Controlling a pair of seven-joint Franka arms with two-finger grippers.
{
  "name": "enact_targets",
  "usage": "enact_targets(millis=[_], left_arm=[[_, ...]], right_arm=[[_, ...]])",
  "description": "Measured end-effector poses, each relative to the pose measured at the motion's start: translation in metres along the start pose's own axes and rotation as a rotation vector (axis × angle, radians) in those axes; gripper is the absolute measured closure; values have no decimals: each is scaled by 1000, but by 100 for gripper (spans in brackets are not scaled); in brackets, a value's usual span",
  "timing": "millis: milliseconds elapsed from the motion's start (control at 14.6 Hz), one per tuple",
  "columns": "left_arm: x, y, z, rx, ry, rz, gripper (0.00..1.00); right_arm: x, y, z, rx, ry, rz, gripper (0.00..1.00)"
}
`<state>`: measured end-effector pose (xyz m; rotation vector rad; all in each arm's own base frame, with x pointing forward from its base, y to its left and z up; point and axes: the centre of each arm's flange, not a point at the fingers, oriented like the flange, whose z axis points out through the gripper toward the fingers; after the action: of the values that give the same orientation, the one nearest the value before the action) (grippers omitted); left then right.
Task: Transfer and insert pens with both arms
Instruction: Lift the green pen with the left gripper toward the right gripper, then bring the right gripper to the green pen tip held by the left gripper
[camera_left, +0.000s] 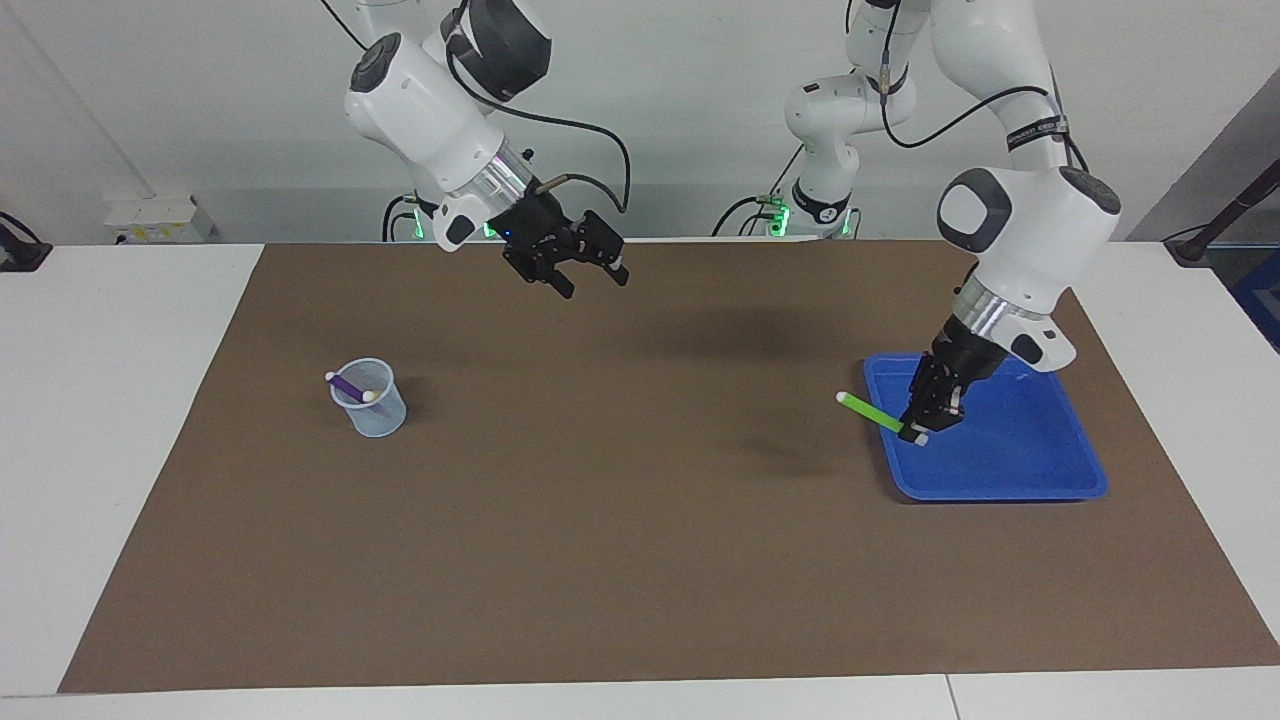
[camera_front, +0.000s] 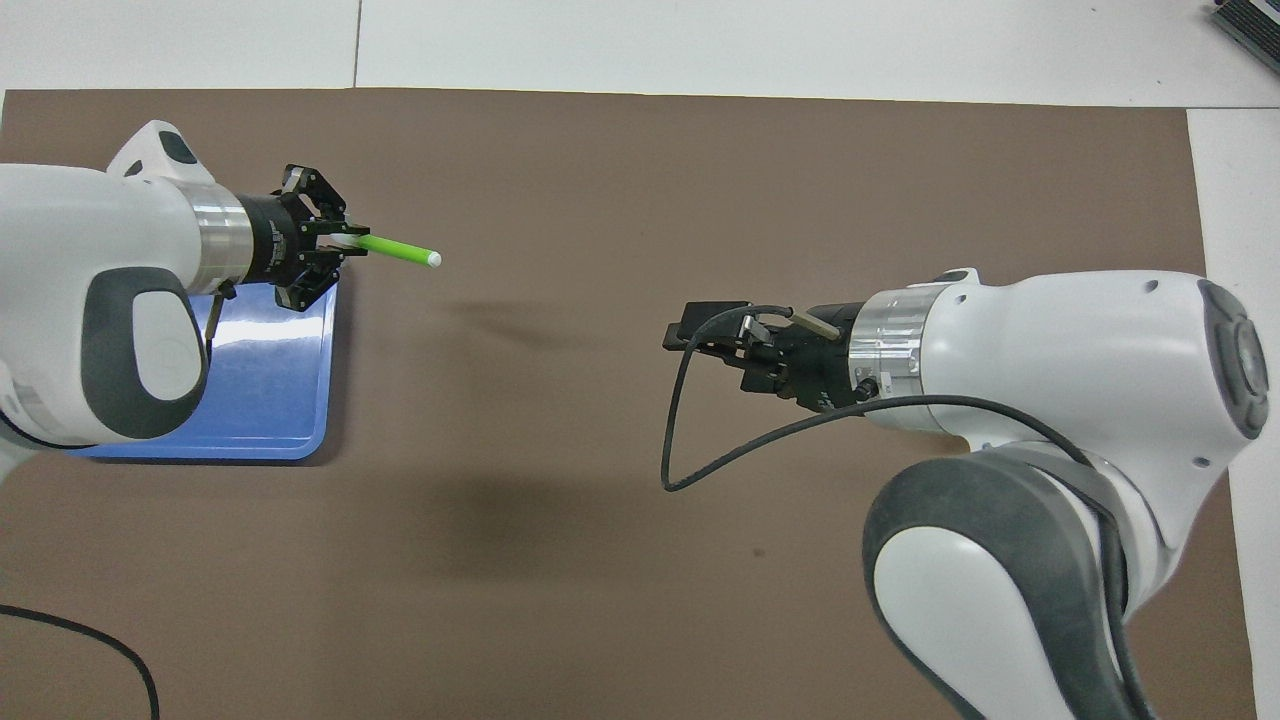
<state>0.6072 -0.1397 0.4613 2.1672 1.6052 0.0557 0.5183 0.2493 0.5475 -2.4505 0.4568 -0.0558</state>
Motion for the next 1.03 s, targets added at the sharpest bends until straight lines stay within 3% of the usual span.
enact_targets(millis=[273,479,1025], left_arm=[[-65,-18,1,-11,-33,-39,82],[-107,-36,-10,-12,-55,-67,82],[-199,-72,-2,-60,-98,-136,82]], right_arm=[[7,-1,11,29,43,17,0],[8,-9,29,105,75,61,0],[8,-10,61,160,69,133,0]])
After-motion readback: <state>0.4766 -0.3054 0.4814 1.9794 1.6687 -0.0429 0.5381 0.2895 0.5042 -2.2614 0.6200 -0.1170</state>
